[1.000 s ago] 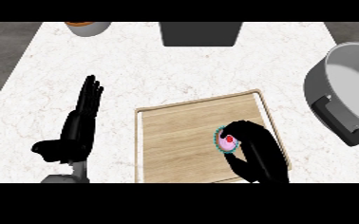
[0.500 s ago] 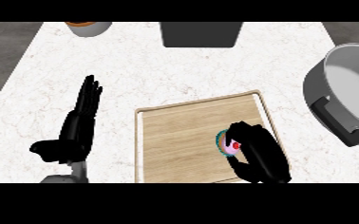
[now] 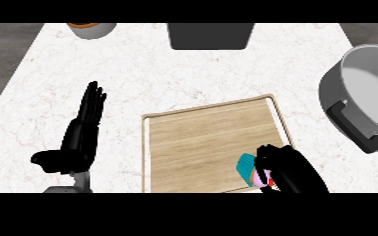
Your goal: Pick the cupcake from the tray and place it in the pot
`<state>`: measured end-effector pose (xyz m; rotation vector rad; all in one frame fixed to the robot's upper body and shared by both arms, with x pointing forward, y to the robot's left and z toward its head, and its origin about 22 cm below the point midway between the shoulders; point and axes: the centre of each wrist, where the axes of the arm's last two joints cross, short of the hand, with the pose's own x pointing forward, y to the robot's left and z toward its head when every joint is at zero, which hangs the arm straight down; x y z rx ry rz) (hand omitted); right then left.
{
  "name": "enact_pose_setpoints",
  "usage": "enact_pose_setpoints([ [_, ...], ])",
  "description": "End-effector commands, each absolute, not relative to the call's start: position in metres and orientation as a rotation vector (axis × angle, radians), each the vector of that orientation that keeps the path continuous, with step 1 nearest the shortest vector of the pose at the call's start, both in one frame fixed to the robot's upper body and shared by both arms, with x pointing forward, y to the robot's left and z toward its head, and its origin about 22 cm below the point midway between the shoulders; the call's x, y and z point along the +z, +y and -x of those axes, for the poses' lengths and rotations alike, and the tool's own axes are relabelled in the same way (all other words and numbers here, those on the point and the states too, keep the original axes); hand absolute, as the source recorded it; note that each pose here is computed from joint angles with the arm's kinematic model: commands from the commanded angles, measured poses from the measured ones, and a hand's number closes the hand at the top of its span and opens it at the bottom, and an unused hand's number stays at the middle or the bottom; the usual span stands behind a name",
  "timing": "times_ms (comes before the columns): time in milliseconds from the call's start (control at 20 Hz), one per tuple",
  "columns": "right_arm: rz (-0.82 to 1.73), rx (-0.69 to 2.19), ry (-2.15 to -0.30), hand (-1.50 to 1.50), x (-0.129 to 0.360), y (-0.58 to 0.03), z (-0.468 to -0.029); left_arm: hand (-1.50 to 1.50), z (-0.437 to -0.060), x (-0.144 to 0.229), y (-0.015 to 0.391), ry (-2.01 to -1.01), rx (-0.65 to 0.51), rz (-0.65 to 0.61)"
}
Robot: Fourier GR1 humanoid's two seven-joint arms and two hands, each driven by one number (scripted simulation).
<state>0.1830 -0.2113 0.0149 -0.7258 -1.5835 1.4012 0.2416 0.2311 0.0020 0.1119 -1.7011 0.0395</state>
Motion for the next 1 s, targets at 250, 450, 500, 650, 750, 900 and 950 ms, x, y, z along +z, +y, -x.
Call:
enact_pose_setpoints([
  [250,0.910,1.170,-1.836,1.50,0.080,-0.226,-0.148,0.00,-0.235,0.002,0.229,-1.711,0.040,-0.106],
  [450,1.051,1.081,-1.780,1.50,0.113,-0.229,-0.133,0.00,-0.235,0.003,0.211,-1.705,0.041,-0.116],
  [500,1.091,1.054,-1.775,1.50,0.118,-0.235,-0.138,0.00,-0.249,0.018,0.239,-1.701,0.041,-0.110],
  [650,1.146,0.995,-1.737,1.50,0.130,-0.259,-0.131,0.00,-0.232,-0.011,0.219,-1.690,0.040,-0.123],
  [750,1.173,0.940,-1.724,1.50,0.122,-0.266,-0.144,0.00,-0.247,-0.011,0.213,-1.696,0.033,-0.119],
  [900,1.182,0.905,-1.681,1.50,0.134,-0.276,-0.164,0.00,-0.237,-0.004,0.220,-1.703,0.044,-0.105],
  [950,1.213,0.878,-1.674,1.50,0.150,-0.293,-0.168,0.00,-0.236,-0.009,0.227,-1.699,0.043,-0.107],
])
